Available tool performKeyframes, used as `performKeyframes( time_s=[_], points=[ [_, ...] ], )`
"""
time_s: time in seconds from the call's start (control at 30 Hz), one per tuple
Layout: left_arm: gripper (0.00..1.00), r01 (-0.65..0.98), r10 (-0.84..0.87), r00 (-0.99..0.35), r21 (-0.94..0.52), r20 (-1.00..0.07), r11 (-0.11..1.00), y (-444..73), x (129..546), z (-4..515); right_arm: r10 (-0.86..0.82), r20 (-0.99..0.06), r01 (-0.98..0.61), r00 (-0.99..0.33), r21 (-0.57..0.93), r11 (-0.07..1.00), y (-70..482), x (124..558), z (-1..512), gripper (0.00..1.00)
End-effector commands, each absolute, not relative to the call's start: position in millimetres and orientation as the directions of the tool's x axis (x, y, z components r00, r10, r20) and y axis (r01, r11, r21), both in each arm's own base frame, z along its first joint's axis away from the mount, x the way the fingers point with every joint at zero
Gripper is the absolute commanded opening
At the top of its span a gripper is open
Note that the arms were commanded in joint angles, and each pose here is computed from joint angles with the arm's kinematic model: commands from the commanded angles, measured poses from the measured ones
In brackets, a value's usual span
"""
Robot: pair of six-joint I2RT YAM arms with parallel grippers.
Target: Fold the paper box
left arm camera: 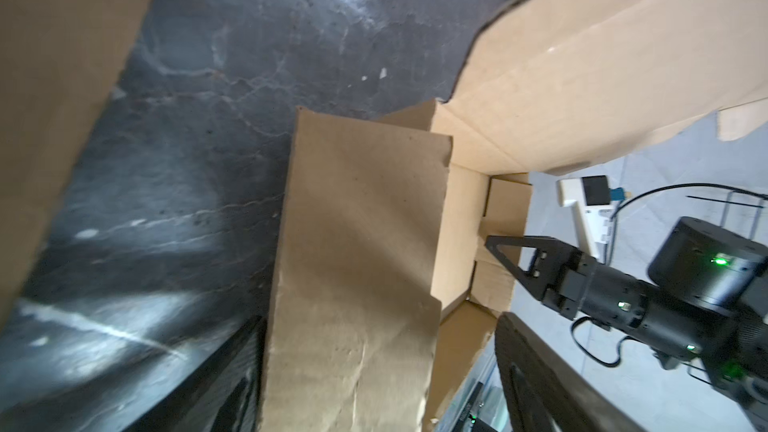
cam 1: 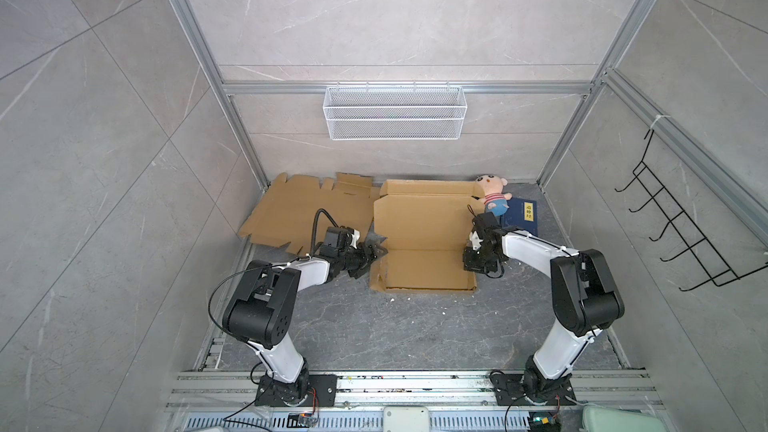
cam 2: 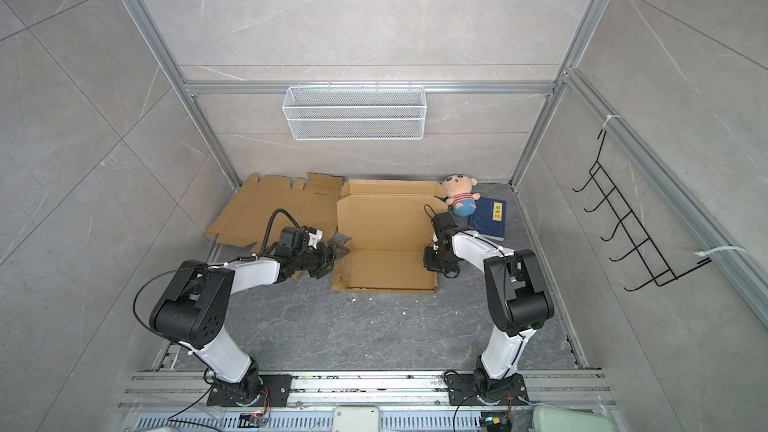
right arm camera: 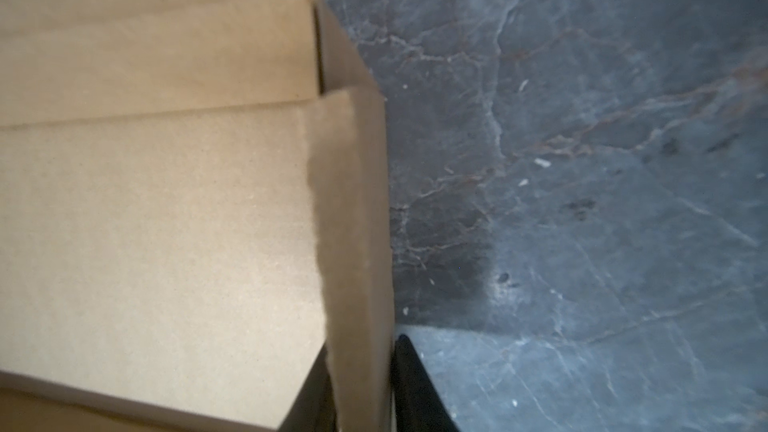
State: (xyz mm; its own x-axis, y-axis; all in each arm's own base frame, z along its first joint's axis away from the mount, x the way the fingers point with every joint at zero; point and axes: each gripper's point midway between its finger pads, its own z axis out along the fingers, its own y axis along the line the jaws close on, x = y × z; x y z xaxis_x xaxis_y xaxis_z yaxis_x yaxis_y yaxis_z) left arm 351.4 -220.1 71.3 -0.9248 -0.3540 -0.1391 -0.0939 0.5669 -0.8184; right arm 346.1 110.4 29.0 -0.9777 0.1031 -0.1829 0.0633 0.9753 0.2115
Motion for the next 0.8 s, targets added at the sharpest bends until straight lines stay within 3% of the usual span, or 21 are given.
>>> performKeyframes(
  time_s=[0.0, 0.43, 0.6, 0.77],
  points=[
    [0.86, -0.031, -0.357, -0.918, -0.865, -0.174, 0.502, -230.5, 360.7, 104.9, 0.098, -0.173, 0.062, -0.98, 0.206, 0.977, 109.3, 345.9, 27.3, 0.25],
    [0.81, -0.026, -0.336, -0.926, -0.862, -0.17, 0.507, -249.2, 357.6, 103.1, 0.111, -0.188, 0.066, -0.976, 0.234, 0.97, 119.3, 343.9, 32.8, 0.24],
    [0.81, -0.032, -0.308, -0.936, -0.826, -0.173, 0.563, -252.2, 353.4, 86.2, 0.108, -0.193, 0.06, -0.975, 0.239, 0.969, 124.9, 344.9, 33.7, 0.24],
    [0.73, -0.042, -0.282, -0.943, -0.776, -0.178, 0.63, -246.0, 351.7, 73.0, 0.101, -0.19, 0.055, -0.977, 0.236, 0.97, 125.9, 344.2, 34.0, 0.24]
  ],
)
